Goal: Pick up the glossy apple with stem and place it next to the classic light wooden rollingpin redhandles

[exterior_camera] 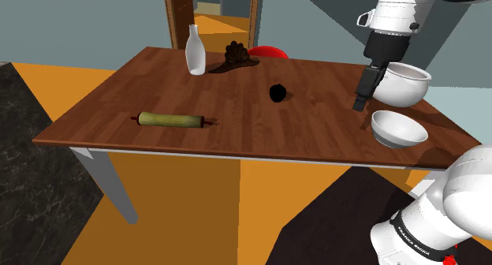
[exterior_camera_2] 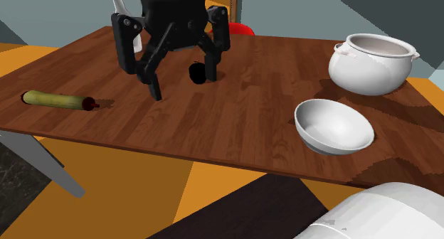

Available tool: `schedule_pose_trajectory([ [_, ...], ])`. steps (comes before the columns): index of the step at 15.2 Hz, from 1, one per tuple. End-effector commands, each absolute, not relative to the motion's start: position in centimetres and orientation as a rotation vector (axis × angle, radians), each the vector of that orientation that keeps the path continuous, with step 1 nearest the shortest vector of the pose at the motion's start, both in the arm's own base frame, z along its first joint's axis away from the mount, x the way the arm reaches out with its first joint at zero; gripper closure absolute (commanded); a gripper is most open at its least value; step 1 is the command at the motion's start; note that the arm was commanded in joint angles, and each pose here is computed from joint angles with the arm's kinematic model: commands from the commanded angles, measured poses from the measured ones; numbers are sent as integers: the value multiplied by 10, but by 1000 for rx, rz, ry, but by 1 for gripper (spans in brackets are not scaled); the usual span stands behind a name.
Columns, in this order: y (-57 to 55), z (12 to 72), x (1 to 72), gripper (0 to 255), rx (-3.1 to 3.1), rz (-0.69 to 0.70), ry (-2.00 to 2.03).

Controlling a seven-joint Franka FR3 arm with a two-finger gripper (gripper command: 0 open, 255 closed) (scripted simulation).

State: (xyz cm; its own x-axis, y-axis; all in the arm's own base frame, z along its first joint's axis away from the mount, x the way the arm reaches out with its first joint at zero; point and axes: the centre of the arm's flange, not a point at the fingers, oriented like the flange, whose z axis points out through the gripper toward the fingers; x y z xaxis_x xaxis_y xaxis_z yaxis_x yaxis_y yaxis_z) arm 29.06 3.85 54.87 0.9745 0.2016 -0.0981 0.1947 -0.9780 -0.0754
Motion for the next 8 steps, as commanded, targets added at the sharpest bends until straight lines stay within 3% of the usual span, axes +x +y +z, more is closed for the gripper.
schedule_pose_trajectory([
  [1,38,549,291,0,-3057,162,-307],
  [8,-45,505,311,0,-2952,-68,-584],
])
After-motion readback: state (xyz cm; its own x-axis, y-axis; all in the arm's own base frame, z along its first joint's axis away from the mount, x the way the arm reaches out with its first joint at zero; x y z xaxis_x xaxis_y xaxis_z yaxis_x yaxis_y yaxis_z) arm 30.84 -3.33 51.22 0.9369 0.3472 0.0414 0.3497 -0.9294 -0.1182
